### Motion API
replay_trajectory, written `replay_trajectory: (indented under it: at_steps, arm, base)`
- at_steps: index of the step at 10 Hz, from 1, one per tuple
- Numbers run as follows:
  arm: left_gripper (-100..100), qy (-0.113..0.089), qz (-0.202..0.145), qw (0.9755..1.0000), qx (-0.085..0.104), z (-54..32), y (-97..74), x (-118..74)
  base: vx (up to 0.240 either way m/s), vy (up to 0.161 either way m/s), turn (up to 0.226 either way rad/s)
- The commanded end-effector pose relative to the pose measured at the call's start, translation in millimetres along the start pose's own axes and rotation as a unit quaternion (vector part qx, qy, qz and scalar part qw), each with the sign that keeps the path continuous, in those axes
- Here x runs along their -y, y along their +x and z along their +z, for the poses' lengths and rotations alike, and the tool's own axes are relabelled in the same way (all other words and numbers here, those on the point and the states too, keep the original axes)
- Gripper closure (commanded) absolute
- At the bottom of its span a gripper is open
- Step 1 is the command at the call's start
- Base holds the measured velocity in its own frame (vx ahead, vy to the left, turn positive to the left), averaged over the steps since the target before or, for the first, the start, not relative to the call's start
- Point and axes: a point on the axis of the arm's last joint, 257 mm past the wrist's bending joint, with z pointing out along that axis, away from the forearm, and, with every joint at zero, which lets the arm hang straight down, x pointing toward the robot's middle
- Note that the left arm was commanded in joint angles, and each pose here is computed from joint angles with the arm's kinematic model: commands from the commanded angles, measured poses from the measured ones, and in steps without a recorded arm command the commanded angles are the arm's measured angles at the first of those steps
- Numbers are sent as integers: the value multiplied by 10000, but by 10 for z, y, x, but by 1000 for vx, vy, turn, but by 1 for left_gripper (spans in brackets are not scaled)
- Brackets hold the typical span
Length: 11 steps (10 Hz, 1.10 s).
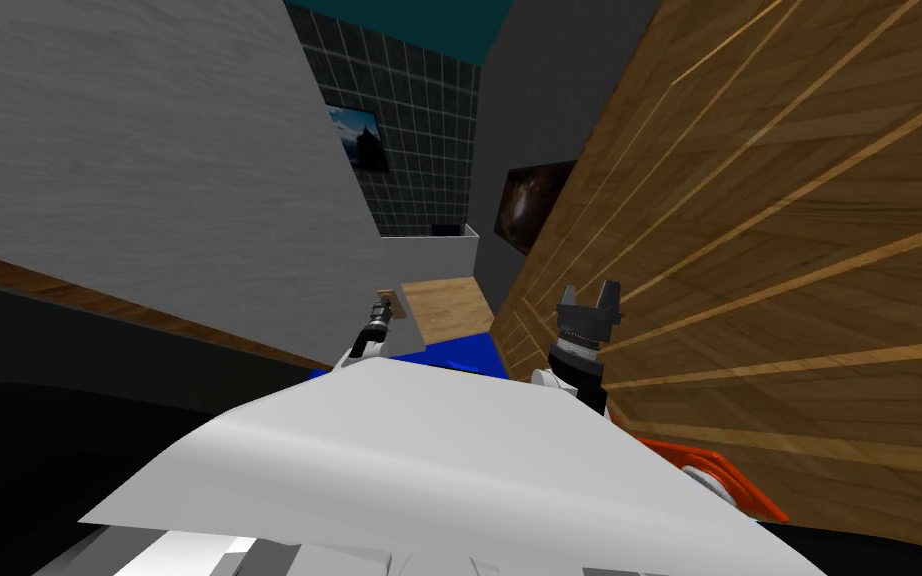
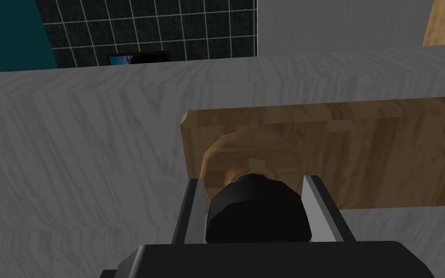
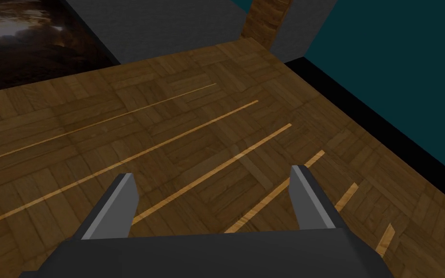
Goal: Pull the door open
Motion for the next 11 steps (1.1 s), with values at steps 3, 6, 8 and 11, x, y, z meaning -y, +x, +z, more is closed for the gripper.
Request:
replay_trajectory:
  at_steps: [3, 6, 8, 11]
  arm:
    - [100, -29, -12, 9999, -144, -29, 39, -30]
    - [100, -18, -18, 9996, -291, -46, 62, -22]
    - [100, -17, -22, 9993, -373, -57, 75, -20]
    - [100, -55, -36, 9988, -479, -103, 125, -57]
  base:
    - [-210, 27, -116]
    - [-237, 50, -160]
    - [-249, 80, -152]
    - [-151, 17, -82]
